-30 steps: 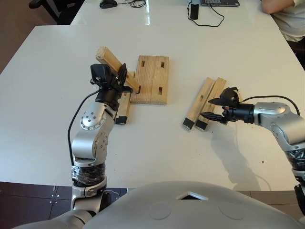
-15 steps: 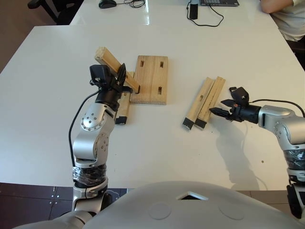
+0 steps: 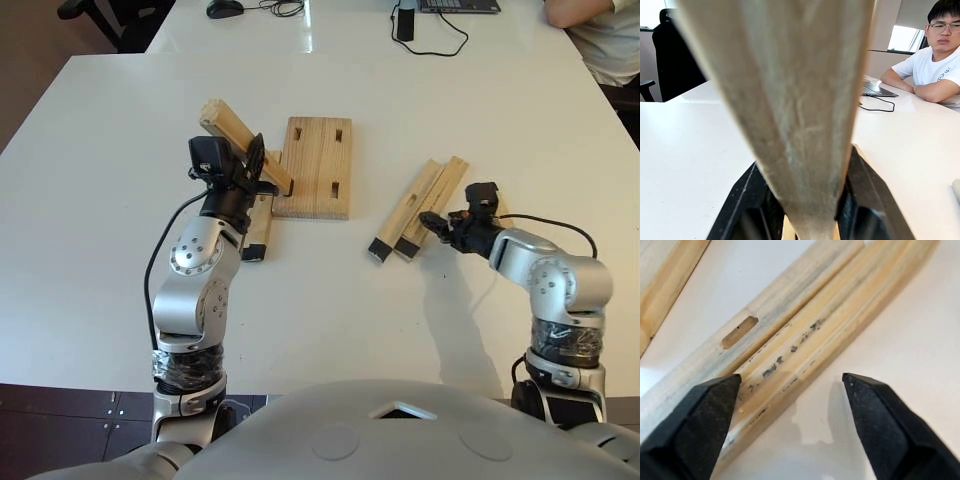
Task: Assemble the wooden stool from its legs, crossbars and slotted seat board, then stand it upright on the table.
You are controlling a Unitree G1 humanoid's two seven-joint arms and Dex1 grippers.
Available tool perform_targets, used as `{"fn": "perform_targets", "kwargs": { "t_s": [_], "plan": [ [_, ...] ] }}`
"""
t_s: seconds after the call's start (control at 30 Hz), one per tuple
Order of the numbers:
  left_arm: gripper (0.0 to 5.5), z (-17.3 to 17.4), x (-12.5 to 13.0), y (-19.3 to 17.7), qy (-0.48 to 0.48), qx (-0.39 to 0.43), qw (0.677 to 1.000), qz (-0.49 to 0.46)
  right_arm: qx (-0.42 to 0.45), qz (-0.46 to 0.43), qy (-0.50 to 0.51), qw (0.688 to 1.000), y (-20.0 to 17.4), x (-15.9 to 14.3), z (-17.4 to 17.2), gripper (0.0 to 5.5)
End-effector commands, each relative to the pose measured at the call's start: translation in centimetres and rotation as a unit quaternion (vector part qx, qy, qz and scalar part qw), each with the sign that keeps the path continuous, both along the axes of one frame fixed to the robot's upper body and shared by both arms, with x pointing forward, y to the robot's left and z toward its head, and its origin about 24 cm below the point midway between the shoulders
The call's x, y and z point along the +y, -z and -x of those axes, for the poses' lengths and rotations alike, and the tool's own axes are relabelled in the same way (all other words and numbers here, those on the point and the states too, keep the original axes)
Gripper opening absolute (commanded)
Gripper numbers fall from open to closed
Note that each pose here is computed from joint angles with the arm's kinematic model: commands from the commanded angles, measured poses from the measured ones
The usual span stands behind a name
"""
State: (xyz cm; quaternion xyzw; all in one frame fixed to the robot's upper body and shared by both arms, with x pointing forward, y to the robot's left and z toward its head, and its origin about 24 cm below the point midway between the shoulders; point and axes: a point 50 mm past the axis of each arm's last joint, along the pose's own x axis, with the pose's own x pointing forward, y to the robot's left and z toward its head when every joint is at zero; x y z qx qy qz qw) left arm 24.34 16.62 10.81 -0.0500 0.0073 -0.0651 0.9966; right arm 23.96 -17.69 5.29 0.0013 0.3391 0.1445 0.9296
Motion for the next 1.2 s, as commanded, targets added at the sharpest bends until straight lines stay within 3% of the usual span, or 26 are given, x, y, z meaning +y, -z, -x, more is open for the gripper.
{"fn": "perform_targets", "kwargs": {
  "t_s": [0.03,0.33,0.43,0.47,0.53,0.7,0.8,0.9,1.2],
  "plan": [
    [1.11,0.7,0.6,3.3,-0.015,0.094,0.995,-0.019,0.031,0.11,-0.037,0.993,2.4,-1.2,1.9,3.74],
    [1.11,-0.7,0.7,-2.1,-0.02,0.014,1.0,0.011,-0.003,0.241,-0.144,0.96,1.3,-4.8,1.3,3.74],
    [1.11,-1.1,1.2,-2.5,-0.039,0.024,0.999,0.025,-0.008,0.223,-0.163,0.961,1.1,-4.3,0.7,3.74],
    [1.44,-1.1,1.4,-2.2,-0.047,0.035,0.998,0.03,-0.007,0.217,-0.162,0.963,1.2,-4.3,0.6,3.74],
    [1.55,-1.0,1.8,-1.7,-0.059,0.046,0.996,0.039,-0.003,0.206,-0.16,0.965,1.6,-4.1,0.6,3.74],
    [1.55,-1.4,1.7,-2.4,-0.054,0.013,0.997,0.044,-0.005,0.21,-0.146,0.967,2.4,-4.1,0.9,3.74],
    [1.55,-1.7,1.2,-4.6,-0.033,-0.052,0.997,0.044,-0.059,0.209,-0.124,0.968,1.7,-3.8,-0.2,3.74],
    [1.18,-1.5,1.1,-6.1,-0.021,-0.101,0.994,0.042,-0.13,0.177,-0.094,0.971,0.2,-3.0,-1.2,3.74],
    [1.07,-1.3,0.8,-6.8,-0.004,-0.139,0.989,0.044,-0.236,0.098,-0.031,0.966,-2.5,-2.0,-2.9,3.74]
  ]
}}
